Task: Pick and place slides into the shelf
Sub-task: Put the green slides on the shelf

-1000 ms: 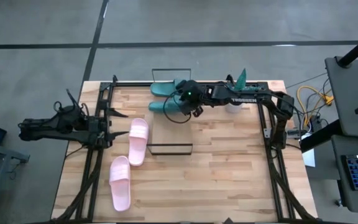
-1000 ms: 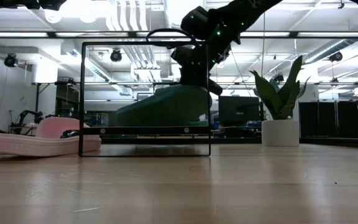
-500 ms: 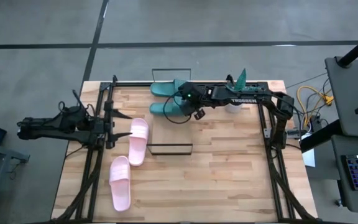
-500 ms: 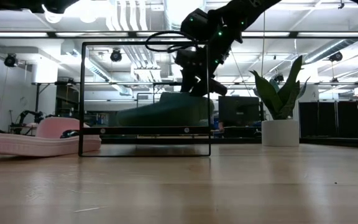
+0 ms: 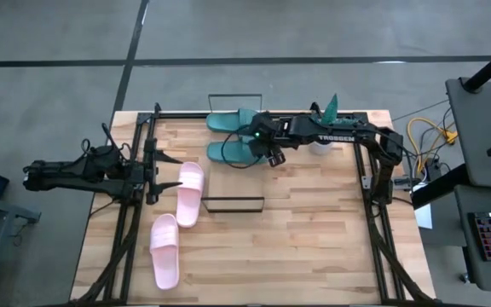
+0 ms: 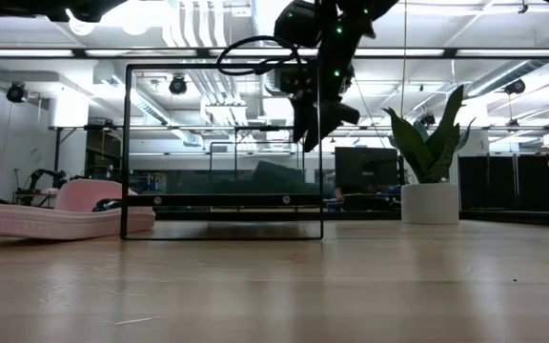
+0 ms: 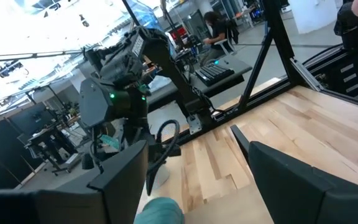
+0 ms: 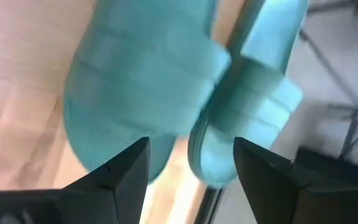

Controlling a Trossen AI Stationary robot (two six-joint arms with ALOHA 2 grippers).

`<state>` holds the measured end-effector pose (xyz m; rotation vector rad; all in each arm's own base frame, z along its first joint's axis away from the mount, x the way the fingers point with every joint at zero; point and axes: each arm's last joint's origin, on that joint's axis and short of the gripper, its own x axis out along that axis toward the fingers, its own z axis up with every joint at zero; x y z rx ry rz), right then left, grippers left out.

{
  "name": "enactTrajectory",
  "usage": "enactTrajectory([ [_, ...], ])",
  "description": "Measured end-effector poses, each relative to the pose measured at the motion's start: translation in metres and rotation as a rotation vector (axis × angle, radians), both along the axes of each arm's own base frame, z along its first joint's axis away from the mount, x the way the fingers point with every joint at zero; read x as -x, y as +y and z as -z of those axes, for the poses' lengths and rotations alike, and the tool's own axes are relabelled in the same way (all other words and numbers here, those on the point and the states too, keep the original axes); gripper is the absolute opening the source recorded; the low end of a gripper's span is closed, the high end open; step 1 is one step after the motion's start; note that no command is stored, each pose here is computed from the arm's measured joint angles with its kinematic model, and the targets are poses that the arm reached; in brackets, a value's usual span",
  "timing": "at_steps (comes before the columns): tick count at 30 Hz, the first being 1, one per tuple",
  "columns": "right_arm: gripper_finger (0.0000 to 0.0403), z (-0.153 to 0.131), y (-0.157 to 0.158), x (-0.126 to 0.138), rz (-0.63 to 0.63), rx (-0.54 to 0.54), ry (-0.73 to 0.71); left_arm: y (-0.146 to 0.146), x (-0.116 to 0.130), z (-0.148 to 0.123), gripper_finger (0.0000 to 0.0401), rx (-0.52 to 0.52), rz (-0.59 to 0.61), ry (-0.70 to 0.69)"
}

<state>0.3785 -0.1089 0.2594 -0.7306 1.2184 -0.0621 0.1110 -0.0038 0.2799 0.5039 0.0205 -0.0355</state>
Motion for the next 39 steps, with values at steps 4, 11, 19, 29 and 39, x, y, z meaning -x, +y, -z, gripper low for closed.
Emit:
enactTrajectory([
  [4, 0.0214, -0.013, 0.000, 0.002, 0.128, -0.060, -0.039, 0.000, 0.000, 0.000, 0.0263, 0.000, 0.000, 0.001],
  [11, 0.0182, -0.018, 0.010, 0.003, 0.032, -0.407, -0.065, 0.000, 0.000, 0.000, 0.0263, 0.000, 0.000, 0.002],
  [19, 0.0087, 0.001, 0.014, 0.000, -0.176, -0.503, -0.081, 0.000, -0.001, 0.004, 0.0263, -0.001, -0.001, 0.015],
  [29, 0.0009, 0.026, 0.018, -0.001, -0.304, -0.485, -0.109, 0.000, -0.002, 0.010, 0.0263, -0.001, -0.005, 0.020],
  [39, 0.0009, 0.058, 0.018, 0.001, -0.336, -0.429, -0.165, 0.000, -0.002, 0.009, 0.0263, -0.002, -0.011, 0.006],
])
